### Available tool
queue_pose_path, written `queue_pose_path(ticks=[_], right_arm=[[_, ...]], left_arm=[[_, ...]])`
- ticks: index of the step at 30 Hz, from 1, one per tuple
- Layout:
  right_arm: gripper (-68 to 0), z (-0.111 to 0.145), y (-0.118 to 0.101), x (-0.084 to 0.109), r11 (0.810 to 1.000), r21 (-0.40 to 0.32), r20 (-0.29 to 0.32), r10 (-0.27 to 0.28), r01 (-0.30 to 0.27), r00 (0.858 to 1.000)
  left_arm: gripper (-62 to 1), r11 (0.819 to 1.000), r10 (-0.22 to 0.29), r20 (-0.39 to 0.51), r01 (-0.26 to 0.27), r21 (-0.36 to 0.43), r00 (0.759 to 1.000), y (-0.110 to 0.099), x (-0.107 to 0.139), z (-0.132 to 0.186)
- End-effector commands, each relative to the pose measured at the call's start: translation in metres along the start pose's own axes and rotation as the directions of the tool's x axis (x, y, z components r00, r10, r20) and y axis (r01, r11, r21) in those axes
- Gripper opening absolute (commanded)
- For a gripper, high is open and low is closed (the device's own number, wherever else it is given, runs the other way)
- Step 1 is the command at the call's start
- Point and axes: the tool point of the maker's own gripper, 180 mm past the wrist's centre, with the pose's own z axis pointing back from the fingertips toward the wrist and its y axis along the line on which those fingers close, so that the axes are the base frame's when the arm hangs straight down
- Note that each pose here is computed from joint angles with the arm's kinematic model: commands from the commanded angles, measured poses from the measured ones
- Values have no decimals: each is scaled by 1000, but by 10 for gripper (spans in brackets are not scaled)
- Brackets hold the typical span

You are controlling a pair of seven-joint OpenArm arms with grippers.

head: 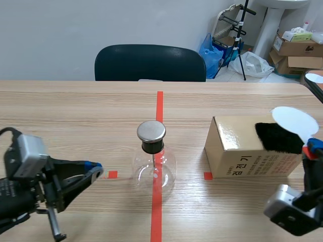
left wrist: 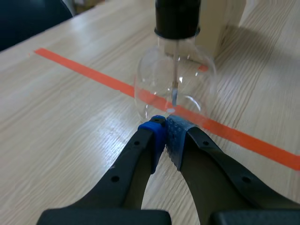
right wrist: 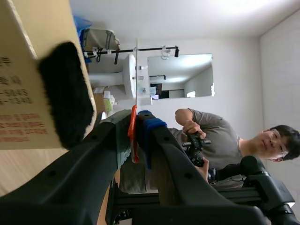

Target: Do the electroscope experiment

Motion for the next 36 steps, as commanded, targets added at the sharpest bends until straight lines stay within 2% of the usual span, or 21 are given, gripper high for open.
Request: queue_pose_path(ticks=[1,6,12,16,22,23,24,25,27,28,30,33,34,35,36], right_arm=[[-664,-6,-14,-5,997,-78,11,31,-30,999],[-664,-6,0,-25,998,-53,-25,46,-47,999],[-665,-8,20,-35,999,-11,-49,48,-49,998],[-665,-4,35,-37,999,28,-55,45,-44,997],[-665,1,51,-37,996,76,-44,54,-51,998],[-665,1,52,-35,995,81,-32,61,-58,998],[-665,1,53,-32,994,84,-14,65,-64,998],[-665,1,54,-27,994,89,13,70,-71,997],[-665,1,56,-17,992,95,60,74,-80,995],[-665,1,57,-13,992,98,79,73,-80,994],[-665,1,59,-10,992,101,81,70,-78,994],[-665,1,57,-31,991,103,-32,87,-84,996],[-665,0,57,-35,991,104,-48,95,-89,994],[-665,0,57,-35,989,107,-33,104,-100,994],[-665,-1,61,-29,986,130,12,103,-104,995]], left_arm=[[-577,1000,2,44,-1,-18,999,-11,18,10],[-577,996,8,82,-1,-87,997,-46,62,37],[-577,993,-37,107,49,-107,994,-73,103,54],[-577,992,-41,102,54,-118,994,-80,110,58],[-565,992,-47,75,55,-118,996,-80,105,57],[-521,992,-46,75,55,-118,996,-80,105,57],[-448,992,-47,76,55,-117,996,-80,105,57],[-344,992,-46,77,55,-117,996,-80,106,57],[-84,992,-41,83,50,-114,996,-79,107,57],[14,992,-39,90,49,-112,995,-79,108,57],[14,993,-37,92,48,-111,995,-79,108,57],[14,993,-37,91,47,-111,995,-79,108,57],[14,993,-37,91,47,-111,995,-79,108,57],[14,993,-37,91,47,-111,995,-79,108,57],[14,993,-36,92,47,-111,995,-79,109,57]])
